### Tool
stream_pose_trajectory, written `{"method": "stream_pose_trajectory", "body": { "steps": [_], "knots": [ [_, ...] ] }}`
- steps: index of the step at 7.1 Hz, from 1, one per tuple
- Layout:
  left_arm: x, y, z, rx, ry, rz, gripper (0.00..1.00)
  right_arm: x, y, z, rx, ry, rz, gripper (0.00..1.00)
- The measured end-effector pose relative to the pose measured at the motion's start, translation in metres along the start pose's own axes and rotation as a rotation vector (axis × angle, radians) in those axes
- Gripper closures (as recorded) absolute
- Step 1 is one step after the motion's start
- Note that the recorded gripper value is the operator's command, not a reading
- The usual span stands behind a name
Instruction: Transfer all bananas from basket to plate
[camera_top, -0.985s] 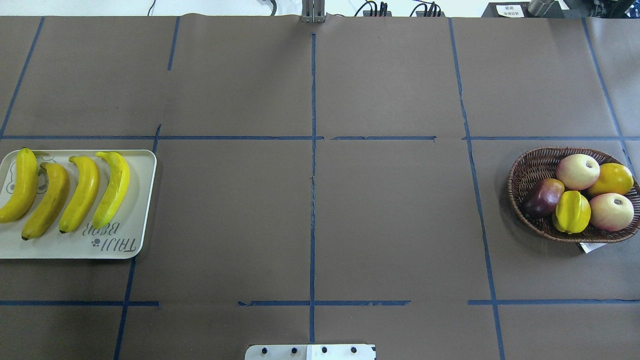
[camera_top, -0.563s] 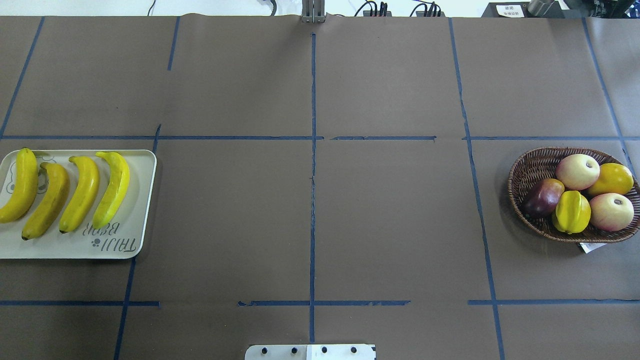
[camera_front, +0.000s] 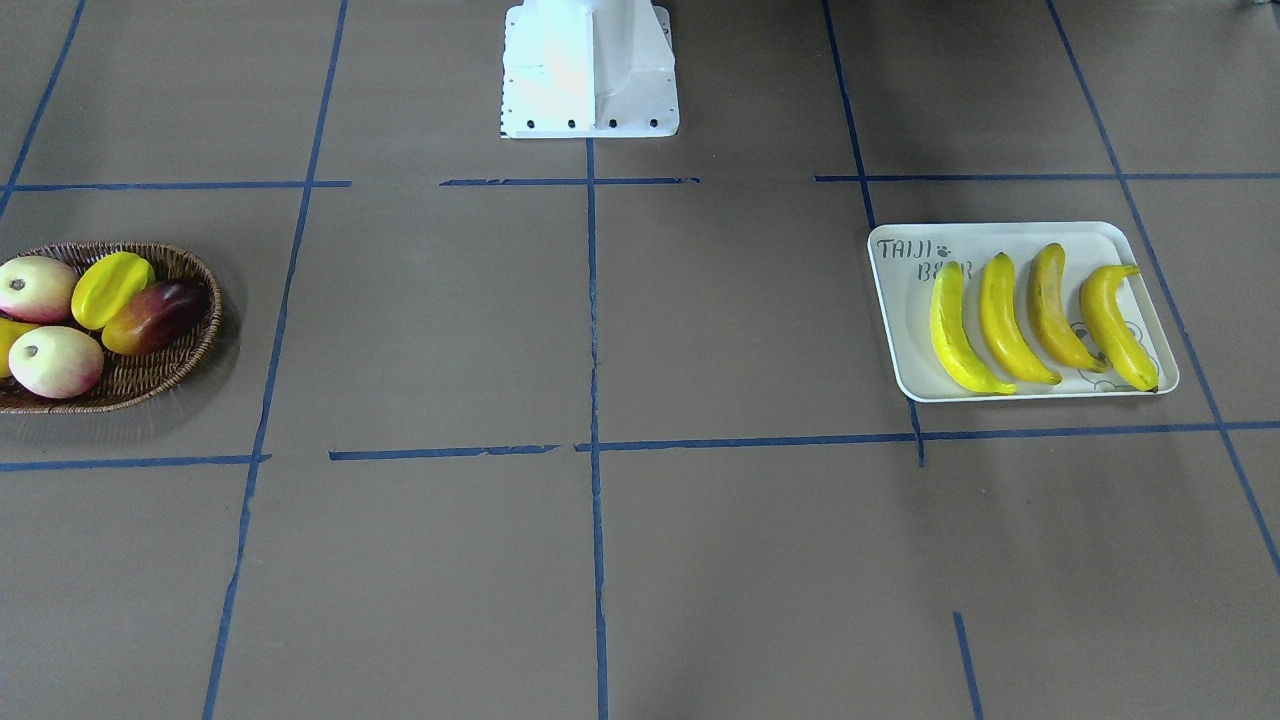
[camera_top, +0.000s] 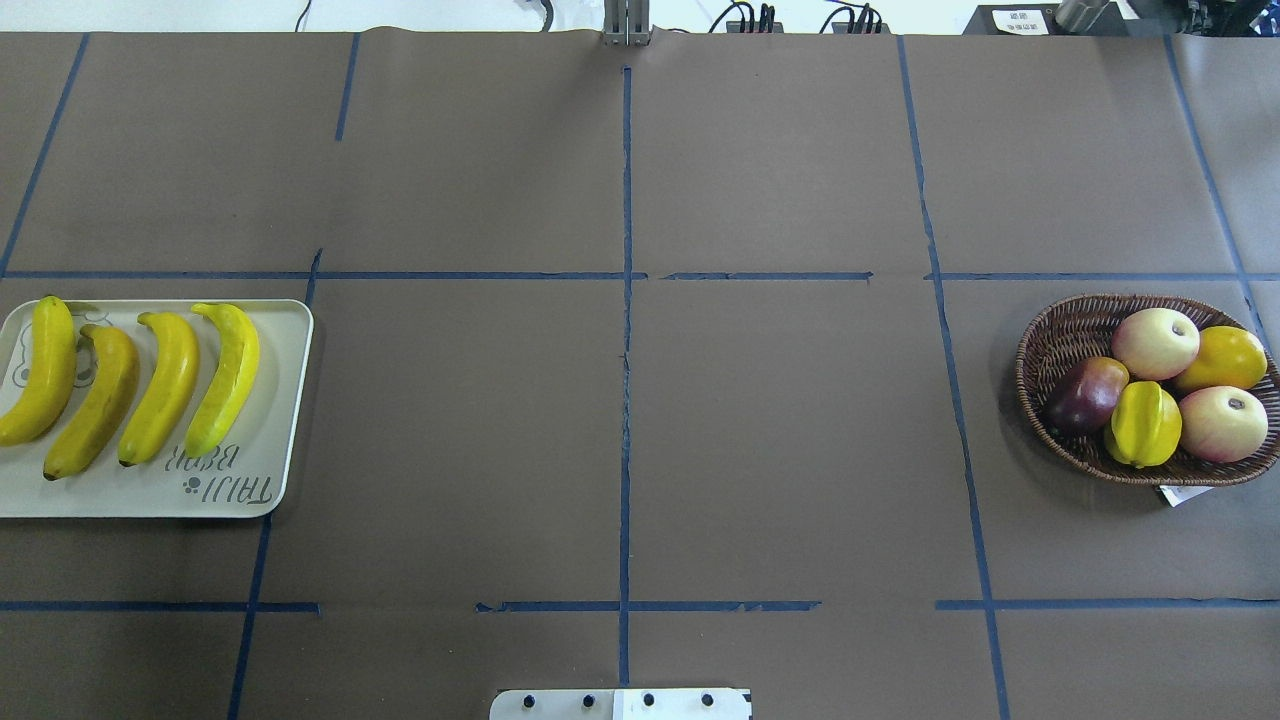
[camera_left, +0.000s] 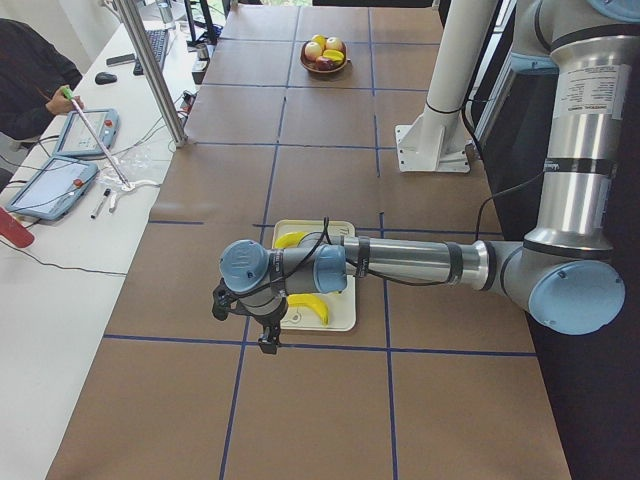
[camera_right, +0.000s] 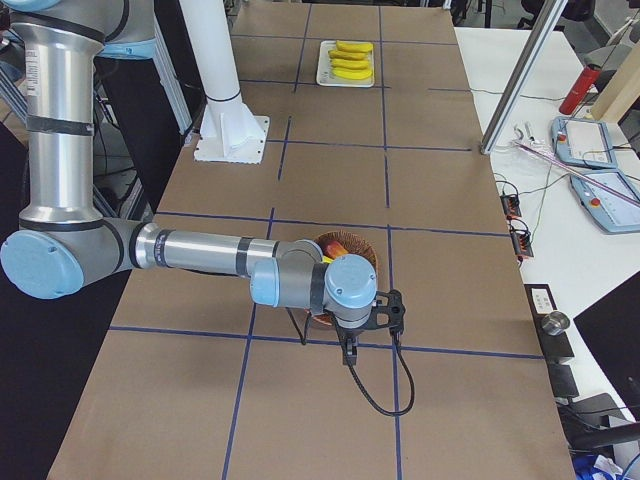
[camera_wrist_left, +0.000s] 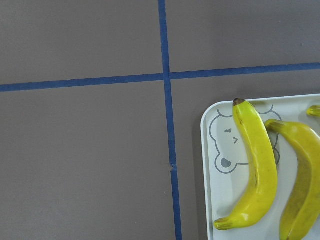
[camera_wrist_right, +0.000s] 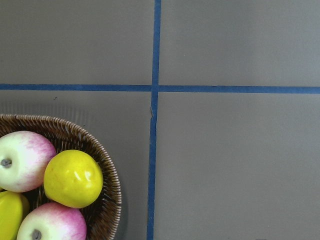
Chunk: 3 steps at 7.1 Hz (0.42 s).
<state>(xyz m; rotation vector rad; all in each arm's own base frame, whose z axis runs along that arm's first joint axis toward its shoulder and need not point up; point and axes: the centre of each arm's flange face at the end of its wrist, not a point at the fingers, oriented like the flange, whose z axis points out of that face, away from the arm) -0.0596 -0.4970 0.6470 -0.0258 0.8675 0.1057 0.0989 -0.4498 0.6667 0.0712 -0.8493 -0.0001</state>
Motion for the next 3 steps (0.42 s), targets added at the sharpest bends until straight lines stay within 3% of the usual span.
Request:
{"method": "stream_pose_trajectory", "body": {
  "steps": [3],
  "knots": [
    [0.0007, -0.0019, -0.001, 0.002, -0.001, 0.001, 0.0, -0.0004, -0.0002, -0.0007, 0.002, 0.0, -0.001, 0.0]
  ]
}}
